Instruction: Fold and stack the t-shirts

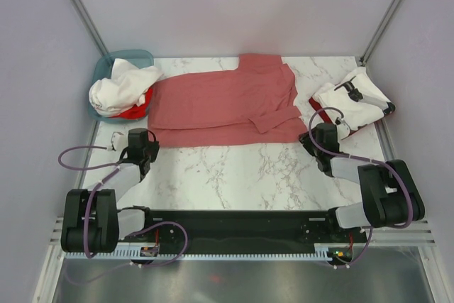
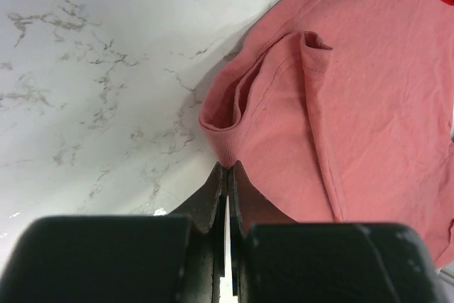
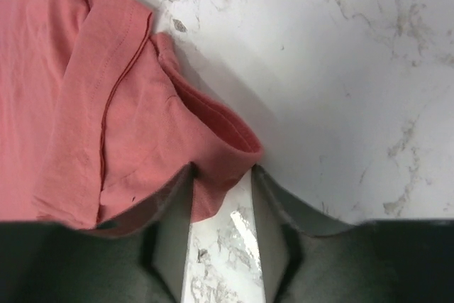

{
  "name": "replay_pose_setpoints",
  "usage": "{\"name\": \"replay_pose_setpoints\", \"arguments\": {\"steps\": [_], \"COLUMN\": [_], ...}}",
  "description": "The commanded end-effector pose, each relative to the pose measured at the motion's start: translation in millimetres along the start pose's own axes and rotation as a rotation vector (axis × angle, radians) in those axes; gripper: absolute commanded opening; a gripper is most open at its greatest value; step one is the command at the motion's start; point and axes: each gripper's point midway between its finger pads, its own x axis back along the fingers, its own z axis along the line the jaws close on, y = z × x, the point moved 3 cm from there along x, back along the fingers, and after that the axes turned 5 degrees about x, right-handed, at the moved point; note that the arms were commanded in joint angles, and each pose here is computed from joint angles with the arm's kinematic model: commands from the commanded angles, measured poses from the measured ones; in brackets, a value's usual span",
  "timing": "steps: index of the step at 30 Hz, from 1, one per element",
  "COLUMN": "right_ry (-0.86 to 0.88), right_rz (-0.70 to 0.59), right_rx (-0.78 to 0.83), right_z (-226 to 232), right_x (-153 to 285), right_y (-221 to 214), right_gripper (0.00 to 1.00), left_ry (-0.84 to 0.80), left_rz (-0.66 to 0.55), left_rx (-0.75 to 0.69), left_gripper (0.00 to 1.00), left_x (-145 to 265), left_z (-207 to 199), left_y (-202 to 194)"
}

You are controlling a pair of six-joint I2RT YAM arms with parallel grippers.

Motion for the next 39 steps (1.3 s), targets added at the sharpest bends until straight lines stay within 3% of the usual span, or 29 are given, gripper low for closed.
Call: {"name": "replay_pose_setpoints", "arguments": {"steps": [1, 4, 6, 9, 11, 12, 14, 21, 26, 39], "right_ry": [-0.037, -0.085, -0.165, -0.218, -0.199, -0.173, -0.148, -0.026, 0.032, -0.027], "right_rz": [-0.026, -0.051, -0.093, -0.172, -0.258, -0.277, -0.263, -0.139, -0.089, 0.032], "right_rx": [0.029, 0.058, 0.087, 0.108, 0.088, 0.077, 0.074, 0.079, 0.077, 0.046], "right_z": [-2, -8, -14, -22, -21, -17, -13, 6, 12, -9], "right_x": [-10, -14, -7, 11, 27, 32, 33, 23, 23, 5], "right_y": [7, 16, 32, 47, 59, 62, 59, 39, 28, -5], "right_gripper": [0.40, 0.15, 0.13, 0.20, 0.30, 0.41, 0.48, 0.51, 0.68, 0.63], "left_ry": [0.013, 0.026, 0.029, 0.025, 0.017, 0.013, 0.012, 0.024, 0.026, 0.030], "left_rz": [-0.063, -0.108, -0.123, -0.122, -0.120, -0.116, -0.106, -0.070, -0.071, -0.059], "left_rx": [0.027, 0.036, 0.027, 0.021, 0.017, 0.013, 0.008, 0.005, 0.004, 0.004], "left_gripper": [0.02, 0.02, 0.02, 0.02, 0.02, 0.02, 0.02, 0.02, 0.02, 0.02], "left_x": [2, 3, 5, 7, 8, 8, 8, 3, 3, 2], "left_z": [-4, -1, 0, 0, -2, -3, -3, -4, -4, -3], "left_y": [13, 25, 28, 28, 28, 28, 26, 21, 21, 18]}}
